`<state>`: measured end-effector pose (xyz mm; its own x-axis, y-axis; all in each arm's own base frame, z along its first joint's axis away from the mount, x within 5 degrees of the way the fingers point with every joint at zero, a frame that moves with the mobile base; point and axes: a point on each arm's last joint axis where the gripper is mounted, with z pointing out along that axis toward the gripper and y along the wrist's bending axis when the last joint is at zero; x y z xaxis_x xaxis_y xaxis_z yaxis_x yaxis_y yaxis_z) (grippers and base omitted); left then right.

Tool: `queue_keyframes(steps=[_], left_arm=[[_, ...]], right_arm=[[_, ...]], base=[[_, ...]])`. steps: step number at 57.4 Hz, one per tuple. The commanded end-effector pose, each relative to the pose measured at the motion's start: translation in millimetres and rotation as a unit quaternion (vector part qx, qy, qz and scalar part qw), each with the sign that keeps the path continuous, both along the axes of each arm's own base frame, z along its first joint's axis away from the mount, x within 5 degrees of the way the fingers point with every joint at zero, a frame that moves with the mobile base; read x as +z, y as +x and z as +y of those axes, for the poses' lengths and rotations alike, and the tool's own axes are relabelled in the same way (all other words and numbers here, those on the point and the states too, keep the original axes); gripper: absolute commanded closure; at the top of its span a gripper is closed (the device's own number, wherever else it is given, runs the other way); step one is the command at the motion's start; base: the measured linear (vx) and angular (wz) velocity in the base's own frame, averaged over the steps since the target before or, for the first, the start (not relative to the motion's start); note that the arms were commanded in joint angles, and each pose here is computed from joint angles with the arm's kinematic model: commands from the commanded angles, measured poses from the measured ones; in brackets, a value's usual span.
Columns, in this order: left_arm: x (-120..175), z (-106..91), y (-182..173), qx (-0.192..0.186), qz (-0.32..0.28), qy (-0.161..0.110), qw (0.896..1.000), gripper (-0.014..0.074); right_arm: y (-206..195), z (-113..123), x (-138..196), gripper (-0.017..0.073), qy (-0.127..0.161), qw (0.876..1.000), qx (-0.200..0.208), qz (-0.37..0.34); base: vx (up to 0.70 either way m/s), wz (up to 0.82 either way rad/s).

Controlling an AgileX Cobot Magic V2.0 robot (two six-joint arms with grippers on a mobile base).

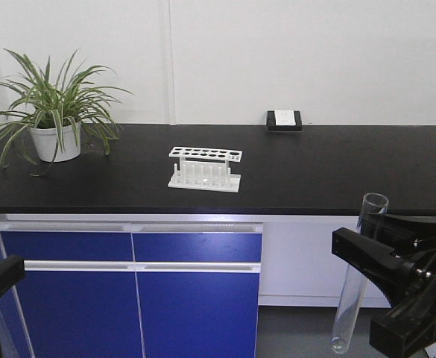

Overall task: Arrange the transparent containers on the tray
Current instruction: 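Drive the base away from the rack holding both tubes upright, then drive the base past the sink to the yellow tray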

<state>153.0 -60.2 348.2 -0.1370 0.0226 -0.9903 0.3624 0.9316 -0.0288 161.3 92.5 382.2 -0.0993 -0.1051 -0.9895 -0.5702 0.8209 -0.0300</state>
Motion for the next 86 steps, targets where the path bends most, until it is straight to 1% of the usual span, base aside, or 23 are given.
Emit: queue_keyframes(steps=[1,24,41,60,86], left_arm=[[21.2,-0.1,-2.5,-0.003,-0.060,-0.029,0.998,0.0511],[21.2,-0.1,-2.5,-0.003,-0.060,-0.029,0.998,0.0511],[21.2,-0.1,-2.5,-0.003,-0.060,-0.029,0.998,0.0511],[21.2,-0.1,-2.5,-0.003,-0.060,-0.029,0.998,0.0511],[21.2,-0.1,-2.5,-0.003,-0.060,-0.029,0.998,0.0511]], right_arm=[[0.2,-5.1,18.5,0.0457,0.021,0.999,-0.024,-0.043],[0.2,-5.1,18.5,0.0457,0.021,0.999,-0.024,-0.043],[0.2,-5.1,18.5,0.0457,0.021,0.999,-0.024,-0.043],[0.2,-5.1,18.5,0.0457,0.021,0.999,-0.024,-0.043],[0.2,-5.1,18.5,0.0457,0.021,0.999,-0.024,-0.043]], base=[[-0.25,0.04],[-0.20,0.09],[-0.10,0.27],[-0.06,0.47],[-0.02,0.63]])
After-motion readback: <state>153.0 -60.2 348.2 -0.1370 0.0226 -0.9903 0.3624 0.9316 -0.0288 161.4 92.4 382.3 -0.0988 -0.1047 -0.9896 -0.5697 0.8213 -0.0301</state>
